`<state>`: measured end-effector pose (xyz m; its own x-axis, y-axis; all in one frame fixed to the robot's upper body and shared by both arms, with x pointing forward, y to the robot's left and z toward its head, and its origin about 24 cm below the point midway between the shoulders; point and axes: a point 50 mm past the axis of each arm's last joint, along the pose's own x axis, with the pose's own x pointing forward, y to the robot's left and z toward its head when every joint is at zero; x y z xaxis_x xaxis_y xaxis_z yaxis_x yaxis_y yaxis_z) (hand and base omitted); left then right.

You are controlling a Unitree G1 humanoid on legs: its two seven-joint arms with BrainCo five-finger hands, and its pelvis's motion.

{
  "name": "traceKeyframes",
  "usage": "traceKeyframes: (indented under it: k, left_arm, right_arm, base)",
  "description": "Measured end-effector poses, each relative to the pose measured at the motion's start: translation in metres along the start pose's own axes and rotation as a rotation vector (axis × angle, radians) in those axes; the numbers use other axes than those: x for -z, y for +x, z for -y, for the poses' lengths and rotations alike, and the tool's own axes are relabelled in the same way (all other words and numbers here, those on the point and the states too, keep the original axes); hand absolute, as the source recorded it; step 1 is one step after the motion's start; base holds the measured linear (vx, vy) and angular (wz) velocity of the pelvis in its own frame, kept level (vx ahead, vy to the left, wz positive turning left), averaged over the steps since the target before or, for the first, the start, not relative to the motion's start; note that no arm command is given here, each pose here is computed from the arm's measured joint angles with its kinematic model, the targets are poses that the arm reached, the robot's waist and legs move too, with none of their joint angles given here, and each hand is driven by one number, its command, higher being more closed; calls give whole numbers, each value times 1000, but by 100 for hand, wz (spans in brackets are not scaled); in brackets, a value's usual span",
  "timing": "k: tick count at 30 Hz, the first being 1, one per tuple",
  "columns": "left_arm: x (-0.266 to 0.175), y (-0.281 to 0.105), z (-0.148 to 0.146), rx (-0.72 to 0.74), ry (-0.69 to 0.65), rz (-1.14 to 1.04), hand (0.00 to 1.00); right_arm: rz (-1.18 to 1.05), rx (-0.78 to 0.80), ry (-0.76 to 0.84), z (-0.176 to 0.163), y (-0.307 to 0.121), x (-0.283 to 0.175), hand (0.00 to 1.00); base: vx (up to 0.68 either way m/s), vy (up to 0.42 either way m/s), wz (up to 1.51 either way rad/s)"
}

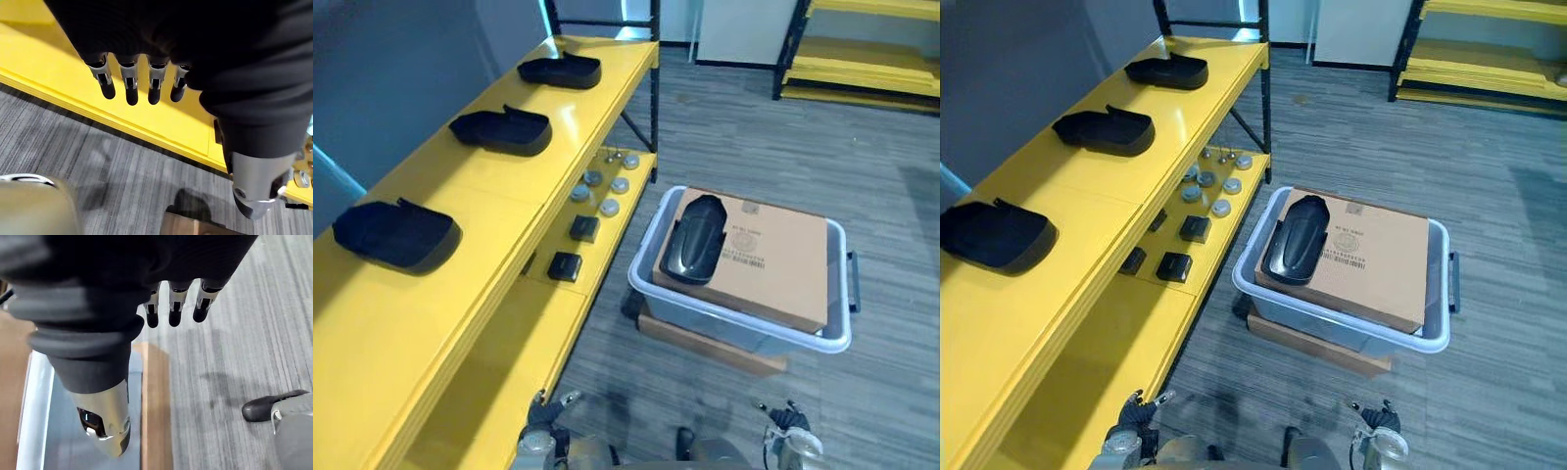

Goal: Walk over and take plastic housings, then place them on the shelf

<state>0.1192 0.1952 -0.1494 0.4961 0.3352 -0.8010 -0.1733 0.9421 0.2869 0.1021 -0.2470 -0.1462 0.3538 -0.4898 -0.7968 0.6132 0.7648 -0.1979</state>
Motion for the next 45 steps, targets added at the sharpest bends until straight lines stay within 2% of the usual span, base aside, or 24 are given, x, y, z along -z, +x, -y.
traceKeyframes:
  k: [7, 20, 22, 29, 33, 36, 41, 45]
  left_arm:
    - [3, 0, 2, -1, -17, -25, 0]
    - [10, -1, 2, -5, -7, -58, 0]
    - [11, -1, 1, -11, -7, -62, 0]
    - [26, -5, -3, -29, -5, -96, 0]
    - [27, -6, -4, -32, -4, -87, 0]
    - [28, -7, -10, -41, 1, -77, 0]
    - [46, -12, -20, -42, 32, -119, 0]
    - [52, -14, -23, -50, 37, -135, 0]
  right_arm:
    - [-33, 43, 102, 4, -5, 12, 0]
    - [-16, 111, 163, 12, -2, 3, 0]
    - [57, 156, 202, 19, -1, -15, 0]
    - [611, 271, 322, 50, -37, -139, 0]
    - [788, 260, 328, 52, -59, -172, 0]
    - [930, 185, 286, 38, -78, -201, 0]
    - [1195, -6, 45, 0, -112, -251, 0]
    - [1260, -60, -100, -31, -116, -277, 0]
  base:
    - [165, 113, -33]
    - [86, 28, -30]
    - [-9, 10, -5]
    - [-66, -6, -2]
    - [-121, -48, 28]
    - [-130, -59, 17]
    - [-62, -53, 24]
    - [17, -32, 42]
